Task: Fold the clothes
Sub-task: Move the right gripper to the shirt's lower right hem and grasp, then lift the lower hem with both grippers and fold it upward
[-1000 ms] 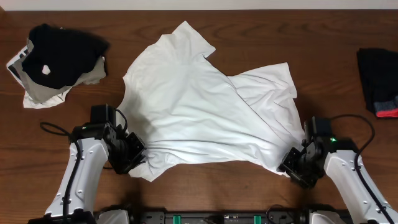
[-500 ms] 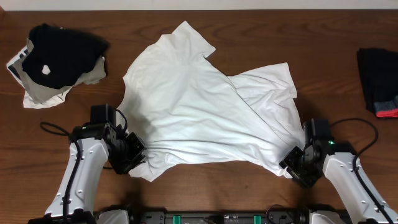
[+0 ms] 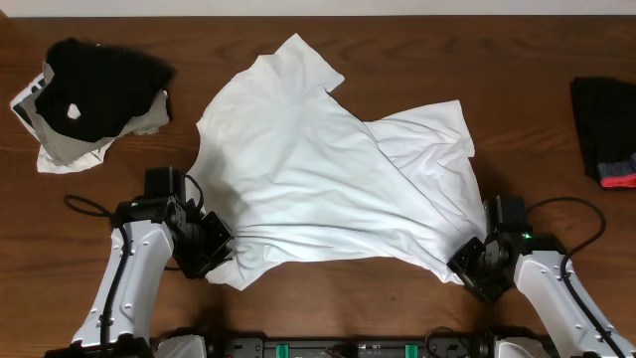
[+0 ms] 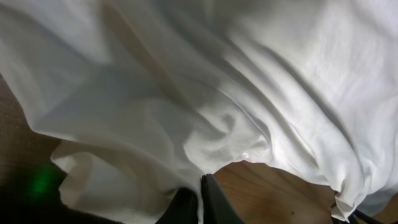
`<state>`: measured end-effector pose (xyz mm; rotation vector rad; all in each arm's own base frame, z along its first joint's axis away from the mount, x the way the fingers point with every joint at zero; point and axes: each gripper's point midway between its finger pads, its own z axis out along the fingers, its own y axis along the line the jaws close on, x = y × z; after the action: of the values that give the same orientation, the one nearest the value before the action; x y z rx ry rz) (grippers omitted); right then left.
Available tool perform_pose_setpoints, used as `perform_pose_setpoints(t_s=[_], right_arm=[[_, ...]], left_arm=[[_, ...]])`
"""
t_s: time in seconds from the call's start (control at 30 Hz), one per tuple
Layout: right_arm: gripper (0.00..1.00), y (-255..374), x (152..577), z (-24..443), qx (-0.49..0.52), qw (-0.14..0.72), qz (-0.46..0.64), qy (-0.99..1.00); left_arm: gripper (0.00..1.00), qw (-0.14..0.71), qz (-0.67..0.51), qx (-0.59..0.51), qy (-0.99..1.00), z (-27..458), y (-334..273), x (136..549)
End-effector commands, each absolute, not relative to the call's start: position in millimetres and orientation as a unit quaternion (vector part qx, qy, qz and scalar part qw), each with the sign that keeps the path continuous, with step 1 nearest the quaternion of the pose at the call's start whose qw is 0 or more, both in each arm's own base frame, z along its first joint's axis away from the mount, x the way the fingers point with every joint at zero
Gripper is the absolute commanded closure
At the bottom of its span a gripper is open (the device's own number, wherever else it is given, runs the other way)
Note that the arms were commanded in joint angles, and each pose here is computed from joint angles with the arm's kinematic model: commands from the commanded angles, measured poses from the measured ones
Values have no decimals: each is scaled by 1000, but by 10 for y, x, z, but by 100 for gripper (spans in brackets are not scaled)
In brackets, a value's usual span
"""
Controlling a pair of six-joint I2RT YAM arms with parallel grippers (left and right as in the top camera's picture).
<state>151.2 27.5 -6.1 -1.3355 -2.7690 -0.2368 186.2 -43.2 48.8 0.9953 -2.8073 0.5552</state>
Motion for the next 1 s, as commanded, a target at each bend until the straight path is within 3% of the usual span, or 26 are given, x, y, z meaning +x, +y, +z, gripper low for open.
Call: perform_pose_setpoints(t_s=[0.0,0.1,0.17,0.6,0.97], right_arm=[[69,228,1429,-149,-437,33,-58,-897],[91,201,1441,-144,-437,28,-51,-898],[99,200,1468,-114,-437,26,-52,-898],[99,95,1545,268,-437,33,-15,-899],[94,60,1898,477,-426,-24,-30,-904]], left_arm=[[94,49,186,318,-928,545,-439,1886],[94,43,187,316,-929,588,-442,1868],[94,37,189,316,-929,633,-444,1848],[94,53,213,324,-920,877,-566,1542],[94,-17,279,326,-903,1002,-663,1980]])
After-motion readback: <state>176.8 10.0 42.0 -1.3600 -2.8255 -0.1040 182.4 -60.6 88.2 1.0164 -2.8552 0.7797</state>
